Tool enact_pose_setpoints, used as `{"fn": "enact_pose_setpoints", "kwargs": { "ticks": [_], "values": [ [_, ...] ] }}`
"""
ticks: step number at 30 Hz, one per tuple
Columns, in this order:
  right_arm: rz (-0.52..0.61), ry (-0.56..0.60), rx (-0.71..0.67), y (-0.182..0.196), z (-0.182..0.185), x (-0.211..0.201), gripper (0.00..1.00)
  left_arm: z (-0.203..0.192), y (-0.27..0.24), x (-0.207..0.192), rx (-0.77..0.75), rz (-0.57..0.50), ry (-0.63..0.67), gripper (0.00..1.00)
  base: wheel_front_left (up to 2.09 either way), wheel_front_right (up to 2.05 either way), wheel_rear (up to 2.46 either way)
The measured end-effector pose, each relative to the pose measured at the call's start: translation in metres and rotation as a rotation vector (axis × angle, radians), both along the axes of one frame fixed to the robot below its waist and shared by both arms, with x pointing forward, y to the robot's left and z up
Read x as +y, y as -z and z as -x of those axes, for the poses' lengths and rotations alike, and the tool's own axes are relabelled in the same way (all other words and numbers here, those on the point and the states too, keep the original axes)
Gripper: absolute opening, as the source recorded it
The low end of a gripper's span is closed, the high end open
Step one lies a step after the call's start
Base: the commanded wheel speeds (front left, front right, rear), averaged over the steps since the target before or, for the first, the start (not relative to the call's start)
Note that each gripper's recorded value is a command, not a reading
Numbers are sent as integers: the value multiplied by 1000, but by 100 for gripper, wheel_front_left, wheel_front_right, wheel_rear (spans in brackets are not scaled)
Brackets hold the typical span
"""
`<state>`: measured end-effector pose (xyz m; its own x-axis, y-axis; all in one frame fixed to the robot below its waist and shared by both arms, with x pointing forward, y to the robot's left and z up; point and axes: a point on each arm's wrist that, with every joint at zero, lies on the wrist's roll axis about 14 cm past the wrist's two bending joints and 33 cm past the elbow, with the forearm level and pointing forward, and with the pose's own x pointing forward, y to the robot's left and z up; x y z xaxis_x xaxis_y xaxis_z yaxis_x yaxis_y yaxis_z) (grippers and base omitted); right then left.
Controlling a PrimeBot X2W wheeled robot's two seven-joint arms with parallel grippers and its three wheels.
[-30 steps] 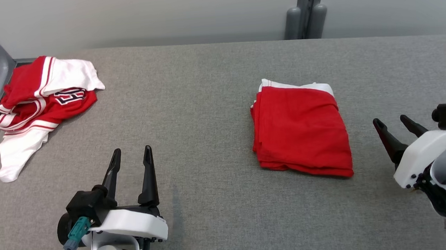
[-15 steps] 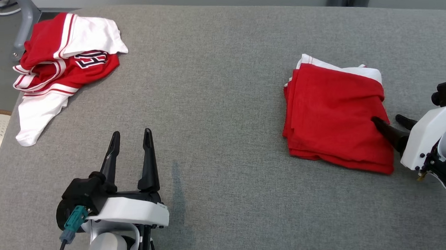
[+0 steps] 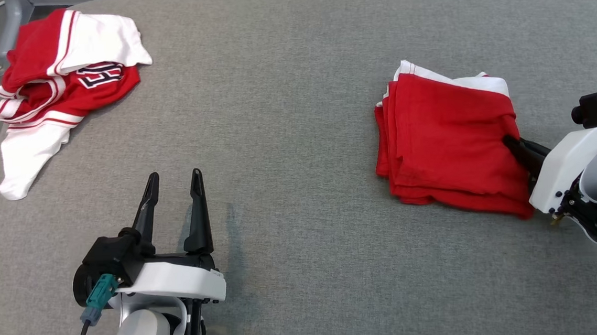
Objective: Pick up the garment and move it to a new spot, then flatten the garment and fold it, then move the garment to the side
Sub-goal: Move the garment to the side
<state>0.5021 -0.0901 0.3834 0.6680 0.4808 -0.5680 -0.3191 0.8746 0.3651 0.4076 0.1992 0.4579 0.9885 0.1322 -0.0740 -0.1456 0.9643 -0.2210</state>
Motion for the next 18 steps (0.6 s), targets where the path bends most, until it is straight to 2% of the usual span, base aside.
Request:
{"fn": "enact_pose_setpoints", "kwargs": {
  "ticks": [8,18],
  "values": [
    [65,66,-79,-16,-8,-47,0,-21,-1,-35,-22,-3,115,100,0,0,0],
    [180,231,-109,-28,12,-138,0,-42,8,-118,-31,18,367,100,0,0,0]
  ]
}}
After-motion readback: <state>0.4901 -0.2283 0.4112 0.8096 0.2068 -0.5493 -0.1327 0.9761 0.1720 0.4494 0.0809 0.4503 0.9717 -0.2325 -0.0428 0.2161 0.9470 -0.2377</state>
